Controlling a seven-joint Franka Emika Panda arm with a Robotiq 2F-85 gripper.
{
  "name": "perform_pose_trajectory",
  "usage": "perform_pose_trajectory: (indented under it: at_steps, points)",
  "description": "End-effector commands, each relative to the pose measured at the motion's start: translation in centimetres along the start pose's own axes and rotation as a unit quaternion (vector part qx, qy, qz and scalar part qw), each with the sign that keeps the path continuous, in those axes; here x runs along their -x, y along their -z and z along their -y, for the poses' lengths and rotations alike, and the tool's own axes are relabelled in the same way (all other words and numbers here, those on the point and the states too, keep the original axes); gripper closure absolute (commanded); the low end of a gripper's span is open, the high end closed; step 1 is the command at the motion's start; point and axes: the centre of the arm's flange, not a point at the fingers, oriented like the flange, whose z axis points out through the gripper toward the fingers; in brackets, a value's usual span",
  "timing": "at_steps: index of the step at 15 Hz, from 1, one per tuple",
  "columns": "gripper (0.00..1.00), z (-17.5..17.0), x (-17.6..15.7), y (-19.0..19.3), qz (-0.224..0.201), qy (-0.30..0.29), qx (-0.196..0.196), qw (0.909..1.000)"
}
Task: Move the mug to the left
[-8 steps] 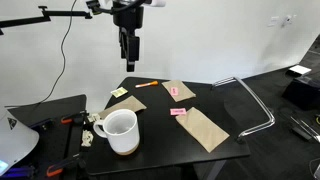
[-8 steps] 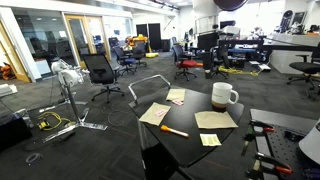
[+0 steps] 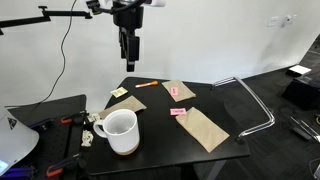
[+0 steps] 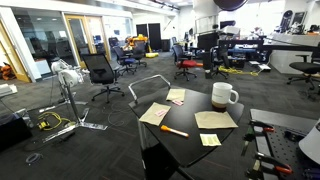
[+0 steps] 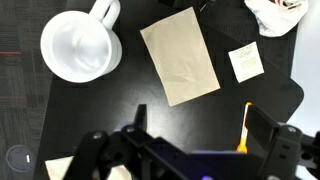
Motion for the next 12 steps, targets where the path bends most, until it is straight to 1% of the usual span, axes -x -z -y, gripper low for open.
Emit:
perform_pose_trajectory:
  at_steps: [1,7,9,12]
  points:
    - [0.00,-0.3,0.0,1.0,-0.012,-0.014,0.011,0.9998]
    - [0.00,-2.2,0.4,4.0,-0.038,-0.078,0.027,0.9959]
    - [0.00,-3.1,0.6,4.6,-0.041,-0.100,0.035,0.9936]
    - [0.00,-3.9,1.4,4.7,-0.030,-0.134,0.050,0.9893]
